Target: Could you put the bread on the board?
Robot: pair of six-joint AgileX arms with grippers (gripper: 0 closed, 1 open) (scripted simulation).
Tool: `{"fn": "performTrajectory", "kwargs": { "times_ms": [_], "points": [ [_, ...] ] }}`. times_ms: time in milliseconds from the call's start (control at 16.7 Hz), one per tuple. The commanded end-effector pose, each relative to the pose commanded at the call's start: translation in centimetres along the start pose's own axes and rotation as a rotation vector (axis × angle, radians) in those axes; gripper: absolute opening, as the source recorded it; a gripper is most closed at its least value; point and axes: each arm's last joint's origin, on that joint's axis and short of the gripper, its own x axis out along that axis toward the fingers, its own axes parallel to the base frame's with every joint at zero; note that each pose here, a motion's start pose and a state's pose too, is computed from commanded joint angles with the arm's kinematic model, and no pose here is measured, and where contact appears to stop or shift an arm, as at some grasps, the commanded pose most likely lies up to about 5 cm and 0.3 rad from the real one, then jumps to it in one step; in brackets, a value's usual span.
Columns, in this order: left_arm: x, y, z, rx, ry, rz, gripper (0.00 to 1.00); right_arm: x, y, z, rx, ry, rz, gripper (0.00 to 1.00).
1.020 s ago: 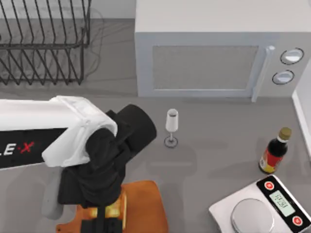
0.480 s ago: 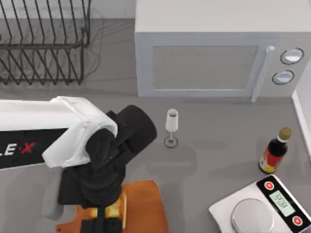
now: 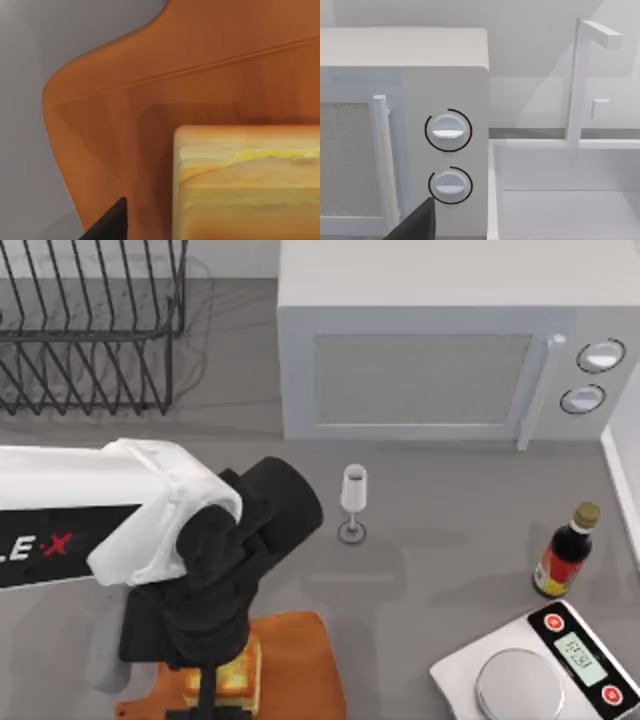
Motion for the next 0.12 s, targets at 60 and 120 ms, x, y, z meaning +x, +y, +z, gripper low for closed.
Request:
{"fn": "performTrajectory", "kwargs": {
  "times_ms": [60,120],
  "points": [
    [0.0,0.0,0.0,0.0,0.0,0.0,1.0,0.0,0.0,0.0,0.0,0.0,0.0,1.0],
    [0.0,0.0,0.0,0.0,0.0,0.0,1.0,0.0,0.0,0.0,0.0,0.0,0.0,1.0]
  ]
}}
